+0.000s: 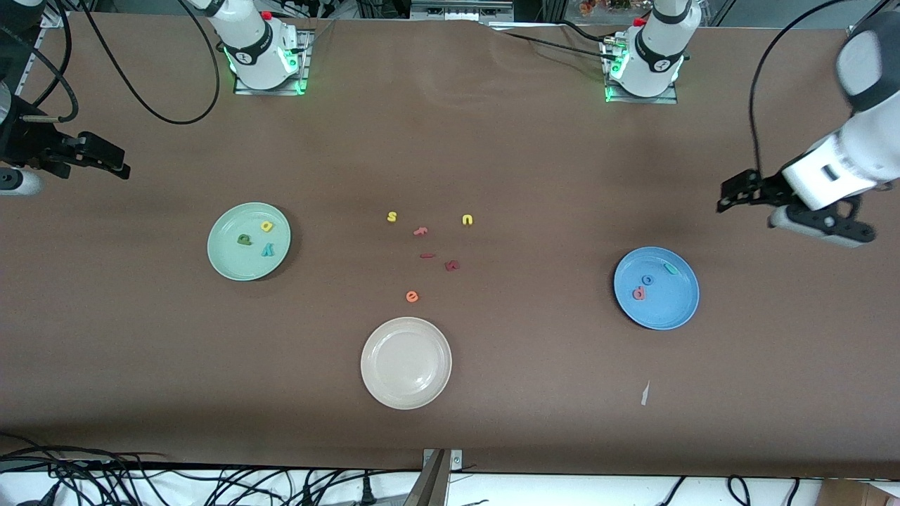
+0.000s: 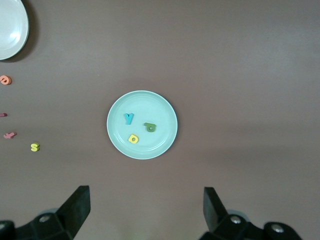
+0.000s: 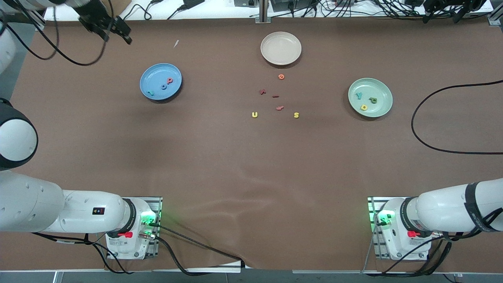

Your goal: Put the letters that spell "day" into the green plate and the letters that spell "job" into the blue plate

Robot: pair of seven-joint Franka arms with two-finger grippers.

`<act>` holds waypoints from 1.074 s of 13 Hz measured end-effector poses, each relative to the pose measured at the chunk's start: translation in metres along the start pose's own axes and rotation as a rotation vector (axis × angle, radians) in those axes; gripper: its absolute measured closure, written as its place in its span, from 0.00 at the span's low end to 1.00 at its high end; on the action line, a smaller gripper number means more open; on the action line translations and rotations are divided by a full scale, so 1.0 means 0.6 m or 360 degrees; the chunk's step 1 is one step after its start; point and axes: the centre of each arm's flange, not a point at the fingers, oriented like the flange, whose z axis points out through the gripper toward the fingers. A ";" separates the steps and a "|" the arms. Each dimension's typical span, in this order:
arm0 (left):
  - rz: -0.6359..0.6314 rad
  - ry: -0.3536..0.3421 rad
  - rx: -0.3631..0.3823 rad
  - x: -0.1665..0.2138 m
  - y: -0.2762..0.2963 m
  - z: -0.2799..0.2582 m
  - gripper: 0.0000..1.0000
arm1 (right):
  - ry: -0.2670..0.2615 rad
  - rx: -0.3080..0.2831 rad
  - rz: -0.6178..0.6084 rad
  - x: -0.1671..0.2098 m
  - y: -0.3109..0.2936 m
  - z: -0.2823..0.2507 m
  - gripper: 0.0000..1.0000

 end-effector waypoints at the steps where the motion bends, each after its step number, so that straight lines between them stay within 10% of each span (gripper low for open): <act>1: -0.0017 -0.0026 0.0040 -0.006 0.004 -0.036 0.00 | 0.0000 0.0000 0.0000 0.000 0.000 0.000 0.00; 14: -0.0342 -0.0074 0.0171 -0.019 0.109 -0.111 0.00 | 0.0001 0.0000 0.0002 0.000 0.001 0.000 0.00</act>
